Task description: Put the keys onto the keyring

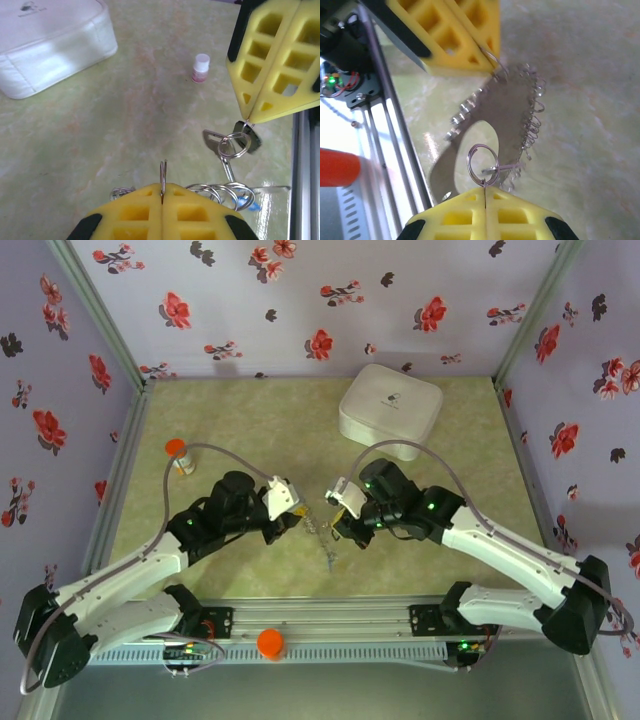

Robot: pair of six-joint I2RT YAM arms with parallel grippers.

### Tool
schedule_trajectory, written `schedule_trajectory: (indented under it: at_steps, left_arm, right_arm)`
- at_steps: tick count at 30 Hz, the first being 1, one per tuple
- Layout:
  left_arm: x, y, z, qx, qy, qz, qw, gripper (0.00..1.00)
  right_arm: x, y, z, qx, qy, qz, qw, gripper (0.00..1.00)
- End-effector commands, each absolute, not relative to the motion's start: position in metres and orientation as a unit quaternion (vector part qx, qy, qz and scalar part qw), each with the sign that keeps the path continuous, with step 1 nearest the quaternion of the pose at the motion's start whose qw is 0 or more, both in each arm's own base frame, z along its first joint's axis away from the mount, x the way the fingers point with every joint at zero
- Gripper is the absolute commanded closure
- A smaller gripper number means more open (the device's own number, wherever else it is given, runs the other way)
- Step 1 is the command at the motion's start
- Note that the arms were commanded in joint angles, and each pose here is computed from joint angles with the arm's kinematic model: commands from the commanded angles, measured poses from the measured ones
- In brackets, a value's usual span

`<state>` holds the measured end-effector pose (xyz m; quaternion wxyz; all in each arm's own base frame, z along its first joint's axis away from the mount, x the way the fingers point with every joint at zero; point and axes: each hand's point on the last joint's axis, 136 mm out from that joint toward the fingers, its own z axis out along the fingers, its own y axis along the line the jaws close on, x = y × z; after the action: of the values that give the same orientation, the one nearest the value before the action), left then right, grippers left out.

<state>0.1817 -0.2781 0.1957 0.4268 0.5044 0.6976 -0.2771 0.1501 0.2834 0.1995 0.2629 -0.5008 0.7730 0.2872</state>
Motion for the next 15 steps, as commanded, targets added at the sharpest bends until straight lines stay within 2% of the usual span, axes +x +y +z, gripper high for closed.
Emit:
schedule_trajectory:
  at_steps: [1, 8, 15]
  left_arm:
    - [0.176, -0.289, 0.216, 0.533, 0.659, -0.286, 0.447, 1.00]
    - [0.165, -0.294, 0.214, 0.561, 0.632, -0.288, 0.450, 1.00]
    - [0.161, -0.296, 0.211, 0.580, 0.613, -0.280, 0.458, 1.00]
  right_arm:
    - [0.141, 0.294, 0.222, -0.537, 0.736, 0.313, 0.270, 1.00]
    - [0.153, 0.307, 0.223, -0.542, 0.728, 0.300, 0.293, 1.00]
    - [0.153, 0.312, 0.216, -0.558, 0.726, 0.296, 0.271, 1.00]
